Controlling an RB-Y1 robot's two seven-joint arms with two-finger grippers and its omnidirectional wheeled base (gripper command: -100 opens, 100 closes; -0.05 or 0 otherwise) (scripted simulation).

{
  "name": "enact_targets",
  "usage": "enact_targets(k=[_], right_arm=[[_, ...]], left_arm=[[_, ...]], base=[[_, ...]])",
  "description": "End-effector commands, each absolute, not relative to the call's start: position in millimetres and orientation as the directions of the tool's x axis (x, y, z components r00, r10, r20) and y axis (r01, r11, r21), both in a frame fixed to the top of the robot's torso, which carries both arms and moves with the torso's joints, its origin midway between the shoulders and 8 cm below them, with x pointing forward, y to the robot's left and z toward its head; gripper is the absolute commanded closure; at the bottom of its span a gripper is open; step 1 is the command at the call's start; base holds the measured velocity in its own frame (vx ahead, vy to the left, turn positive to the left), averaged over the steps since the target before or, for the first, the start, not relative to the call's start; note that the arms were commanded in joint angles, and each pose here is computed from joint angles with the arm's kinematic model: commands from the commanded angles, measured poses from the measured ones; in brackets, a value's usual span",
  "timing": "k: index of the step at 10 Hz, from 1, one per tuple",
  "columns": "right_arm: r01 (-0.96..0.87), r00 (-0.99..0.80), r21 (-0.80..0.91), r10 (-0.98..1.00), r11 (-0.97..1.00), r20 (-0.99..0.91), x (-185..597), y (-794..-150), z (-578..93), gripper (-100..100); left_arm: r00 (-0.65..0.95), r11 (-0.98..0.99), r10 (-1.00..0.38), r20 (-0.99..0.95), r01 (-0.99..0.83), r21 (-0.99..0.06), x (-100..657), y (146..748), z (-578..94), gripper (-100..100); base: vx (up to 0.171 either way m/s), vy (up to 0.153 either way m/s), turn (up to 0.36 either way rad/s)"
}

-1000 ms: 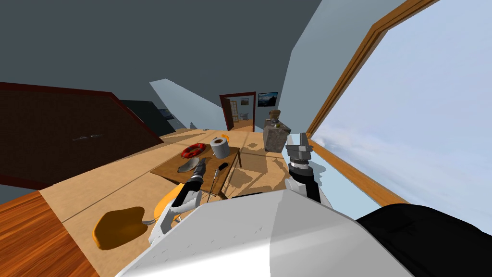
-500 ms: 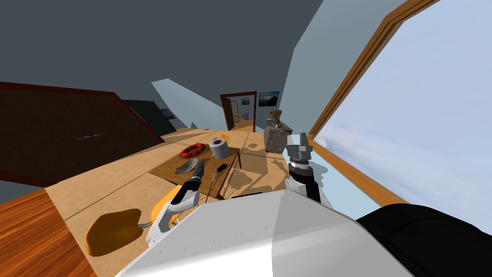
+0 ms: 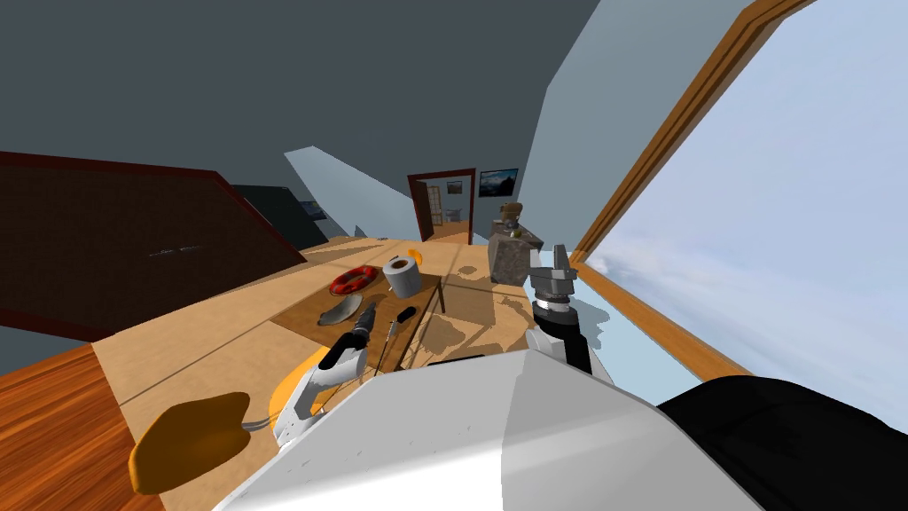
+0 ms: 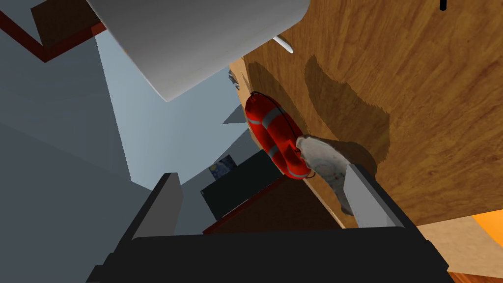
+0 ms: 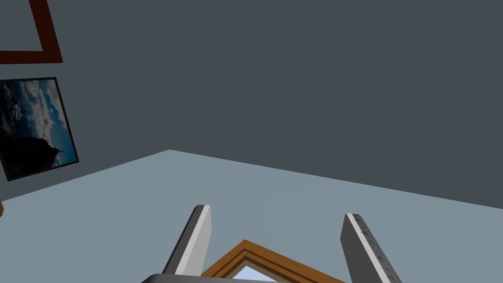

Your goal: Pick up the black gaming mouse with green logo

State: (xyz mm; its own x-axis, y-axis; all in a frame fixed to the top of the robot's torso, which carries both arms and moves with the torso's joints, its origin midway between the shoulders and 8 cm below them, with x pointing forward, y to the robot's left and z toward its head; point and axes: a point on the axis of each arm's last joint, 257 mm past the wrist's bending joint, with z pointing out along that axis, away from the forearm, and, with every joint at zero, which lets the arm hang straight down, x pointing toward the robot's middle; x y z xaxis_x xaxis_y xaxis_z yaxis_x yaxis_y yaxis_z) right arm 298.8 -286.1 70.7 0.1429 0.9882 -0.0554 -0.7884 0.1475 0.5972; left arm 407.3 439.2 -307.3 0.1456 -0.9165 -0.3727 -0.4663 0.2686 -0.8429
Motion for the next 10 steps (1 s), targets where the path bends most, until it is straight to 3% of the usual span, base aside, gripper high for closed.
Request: enact_targets(k=[1, 10], right_arm=[[-0.788, 0.143, 0.597, 0.988, 0.148, -0.055, 298.8, -286.1, 70.7, 0], [-0.788, 0.143, 0.597, 0.988, 0.147, -0.055, 298.8, -286.0, 70.8, 0]], left_arm=[[0.141, 0.257, -0.917, -0.374, -0.509, -0.821, 400.5, 445.8, -318.1, -100], [0.129, 0.146, -0.921, -0.367, -0.760, -0.634, 351.6, 492.5, -396.1, -100]], base=[[0.064, -0.050, 0.022], [0.070, -0.047, 0.024]])
